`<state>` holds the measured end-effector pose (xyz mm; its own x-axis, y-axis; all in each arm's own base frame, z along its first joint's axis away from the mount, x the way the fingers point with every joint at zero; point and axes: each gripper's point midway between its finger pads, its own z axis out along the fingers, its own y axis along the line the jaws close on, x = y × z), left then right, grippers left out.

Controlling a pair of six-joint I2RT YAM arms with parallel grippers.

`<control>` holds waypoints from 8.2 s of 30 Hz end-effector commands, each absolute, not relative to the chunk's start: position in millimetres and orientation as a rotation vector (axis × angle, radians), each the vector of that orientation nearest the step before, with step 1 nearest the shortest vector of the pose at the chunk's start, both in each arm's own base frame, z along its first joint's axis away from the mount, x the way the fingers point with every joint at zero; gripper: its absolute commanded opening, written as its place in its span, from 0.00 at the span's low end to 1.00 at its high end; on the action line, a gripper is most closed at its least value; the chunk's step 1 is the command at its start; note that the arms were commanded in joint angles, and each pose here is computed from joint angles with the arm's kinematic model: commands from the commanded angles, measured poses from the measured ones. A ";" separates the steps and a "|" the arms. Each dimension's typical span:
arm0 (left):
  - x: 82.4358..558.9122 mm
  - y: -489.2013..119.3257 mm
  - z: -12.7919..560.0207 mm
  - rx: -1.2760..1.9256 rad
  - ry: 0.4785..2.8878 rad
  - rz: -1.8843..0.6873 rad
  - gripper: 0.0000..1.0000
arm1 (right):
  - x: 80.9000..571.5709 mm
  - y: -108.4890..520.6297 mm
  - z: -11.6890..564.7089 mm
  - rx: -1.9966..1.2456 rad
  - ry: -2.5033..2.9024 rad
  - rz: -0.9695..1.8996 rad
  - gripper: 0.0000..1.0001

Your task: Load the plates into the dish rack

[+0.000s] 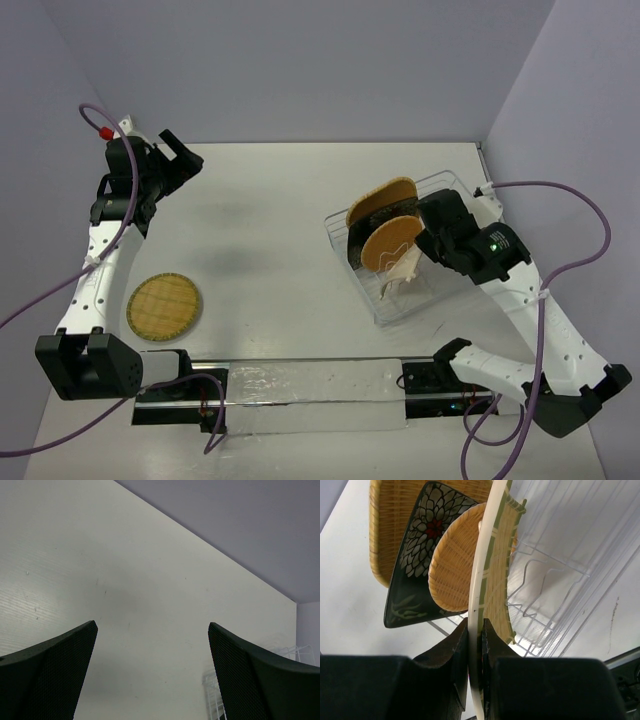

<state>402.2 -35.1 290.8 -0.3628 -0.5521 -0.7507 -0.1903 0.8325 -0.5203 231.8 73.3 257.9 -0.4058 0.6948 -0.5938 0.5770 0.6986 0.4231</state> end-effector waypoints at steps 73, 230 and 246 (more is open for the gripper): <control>423.0 -32.8 279.4 -0.507 1.962 -0.406 0.99 | 268.9 82.6 302.6 1.027 1.948 0.416 0.00; 541.5 62.8 348.6 -0.352 1.787 -0.211 0.99 | 290.0 100.3 323.0 1.257 1.840 0.201 0.00; 544.3 67.3 340.7 -0.359 1.794 -0.220 0.99 | 300.3 100.7 292.0 1.229 1.915 0.061 0.00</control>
